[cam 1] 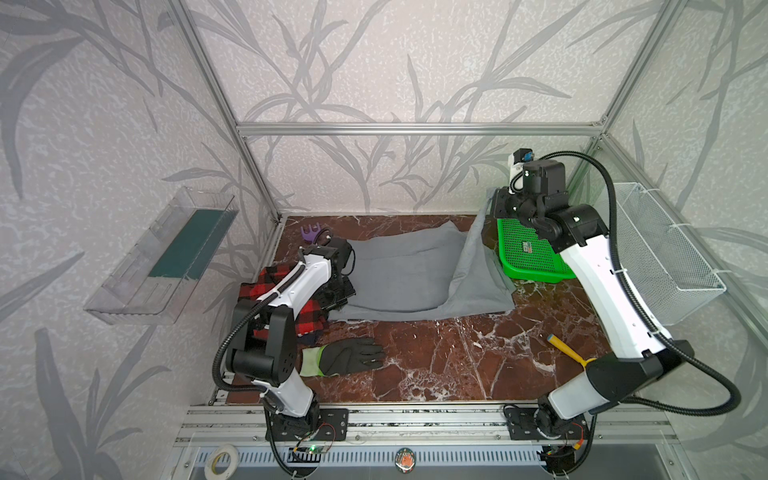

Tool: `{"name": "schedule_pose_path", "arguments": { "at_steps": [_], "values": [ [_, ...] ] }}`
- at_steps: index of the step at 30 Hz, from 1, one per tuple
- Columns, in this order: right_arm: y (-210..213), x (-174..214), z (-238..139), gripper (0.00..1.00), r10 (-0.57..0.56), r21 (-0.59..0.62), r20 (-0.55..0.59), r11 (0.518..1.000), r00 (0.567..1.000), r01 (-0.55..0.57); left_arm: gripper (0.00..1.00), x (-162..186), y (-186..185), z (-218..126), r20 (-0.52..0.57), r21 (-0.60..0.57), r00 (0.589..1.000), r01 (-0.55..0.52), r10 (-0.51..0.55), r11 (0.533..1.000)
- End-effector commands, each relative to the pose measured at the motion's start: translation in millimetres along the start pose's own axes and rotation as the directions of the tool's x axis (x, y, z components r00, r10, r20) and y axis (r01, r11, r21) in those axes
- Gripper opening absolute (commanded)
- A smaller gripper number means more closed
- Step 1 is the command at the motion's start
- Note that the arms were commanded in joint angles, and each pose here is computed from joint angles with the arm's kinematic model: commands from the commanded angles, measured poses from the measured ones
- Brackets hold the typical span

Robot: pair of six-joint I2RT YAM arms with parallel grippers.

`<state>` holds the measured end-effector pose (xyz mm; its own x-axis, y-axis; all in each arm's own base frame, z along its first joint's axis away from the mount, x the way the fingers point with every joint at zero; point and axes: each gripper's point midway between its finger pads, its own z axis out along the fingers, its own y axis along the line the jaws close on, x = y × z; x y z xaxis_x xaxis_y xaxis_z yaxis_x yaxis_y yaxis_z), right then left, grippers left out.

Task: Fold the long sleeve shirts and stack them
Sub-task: 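Carry the held sleeve to the shirt's far edge and release it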

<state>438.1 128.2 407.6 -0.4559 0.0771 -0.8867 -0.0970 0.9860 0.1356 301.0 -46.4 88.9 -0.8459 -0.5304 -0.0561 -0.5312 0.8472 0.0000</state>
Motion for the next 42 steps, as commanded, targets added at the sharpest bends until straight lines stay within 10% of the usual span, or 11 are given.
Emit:
{"name": "schedule_pose_path", "arguments": {
  "at_steps": [1, 13, 25, 39, 42],
  "values": [
    [-2.3, -24.9, 10.1, 0.0, -0.02, 0.024, 0.074, 1.0, 0.997, 0.018, 0.0, -9.0, 1.6, -0.6, -0.008, -0.028, 1.0, 0.001, -0.001, 1.0],
    [-15.0, -5.0, 92.9, 0.0, -0.062, 0.096, -0.012, 0.993, 0.998, 0.063, 0.03, -20.4, 6.0, 14.5, -0.045, -0.048, 0.999, 0.024, -0.027, 0.999],
    [-26.7, 14.8, 149.5, 0.0, -0.091, 0.149, -0.096, 0.983, 0.991, 0.104, 0.52, -32.9, 1.1, -8.4, 0.012, 0.011, 0.999, 0.043, -0.043, 0.999],
    [-31.6, 53.5, 189.9, 0.0, -0.07, 0.116, -0.235, 0.988, 0.969, 0.099, 0.71, -23.2, -15.7, -44.1, 0.142, 0.138, 0.989, 0.011, -0.031, 0.99],
    [-31.6, 62.9, 189.2, 0.24, -0.049, 0.112, -0.276, 0.99, 0.96, 0.082, 0.72, -17.3, -23.3, -44.3, 0.149, 0.152, 0.989, -0.007, -0.016, 0.988]
  ]
}}
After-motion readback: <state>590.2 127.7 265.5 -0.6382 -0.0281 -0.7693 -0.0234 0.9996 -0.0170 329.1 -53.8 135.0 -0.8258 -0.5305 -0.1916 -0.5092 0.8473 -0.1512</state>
